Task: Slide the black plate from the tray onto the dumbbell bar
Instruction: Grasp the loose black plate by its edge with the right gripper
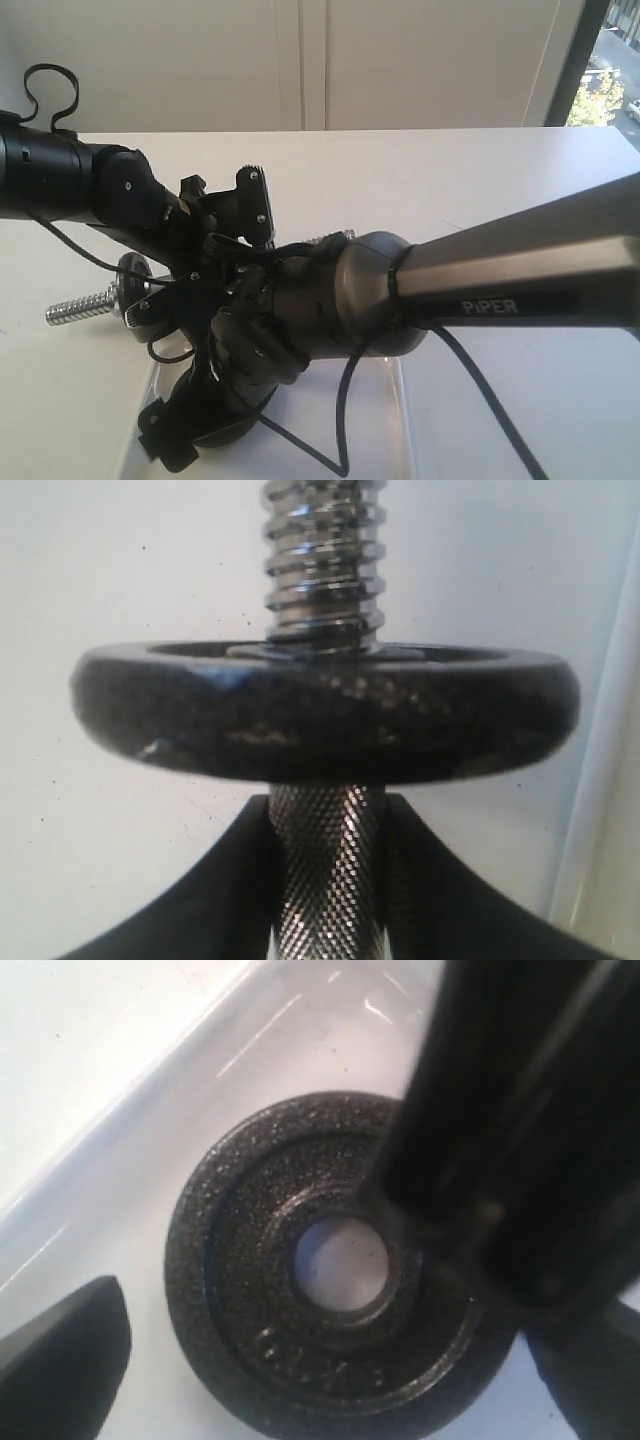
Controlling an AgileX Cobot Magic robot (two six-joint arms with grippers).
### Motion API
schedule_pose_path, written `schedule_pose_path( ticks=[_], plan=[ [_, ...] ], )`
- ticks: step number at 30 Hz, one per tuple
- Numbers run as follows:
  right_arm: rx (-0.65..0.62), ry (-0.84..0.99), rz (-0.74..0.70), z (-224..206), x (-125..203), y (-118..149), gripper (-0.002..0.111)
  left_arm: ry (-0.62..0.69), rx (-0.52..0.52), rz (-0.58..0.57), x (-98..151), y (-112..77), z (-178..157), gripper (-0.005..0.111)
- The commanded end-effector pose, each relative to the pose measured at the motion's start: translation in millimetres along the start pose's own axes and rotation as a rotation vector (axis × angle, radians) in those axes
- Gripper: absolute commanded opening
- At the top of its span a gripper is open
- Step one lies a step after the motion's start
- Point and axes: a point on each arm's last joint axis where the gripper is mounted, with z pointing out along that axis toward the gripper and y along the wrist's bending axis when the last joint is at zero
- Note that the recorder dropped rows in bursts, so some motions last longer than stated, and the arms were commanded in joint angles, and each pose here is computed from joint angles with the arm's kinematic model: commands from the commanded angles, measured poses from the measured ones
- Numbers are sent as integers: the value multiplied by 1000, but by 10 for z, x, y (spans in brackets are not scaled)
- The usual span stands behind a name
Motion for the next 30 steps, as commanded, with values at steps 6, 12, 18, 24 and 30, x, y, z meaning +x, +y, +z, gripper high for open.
schedule_pose_path(
  ticks=[6,12,18,24,30],
  plan=[
    [-1,-23,-15,44,-22,1,105,-85,-136,-19,-131,173,-108,0],
    [9,-29,-45,96,-17,-7,105,-85,-136,-19,-131,173,-108,0],
    [18,8,-48,209,41,-17,105,-85,-136,-19,-131,173,-108,0],
    [40,61,-59,219,92,-39,104,-85,-136,-19,-131,173,-108,0],
    [60,111,-59,214,137,-58,91,-85,-136,-19,-131,173,-108,0]
  ],
)
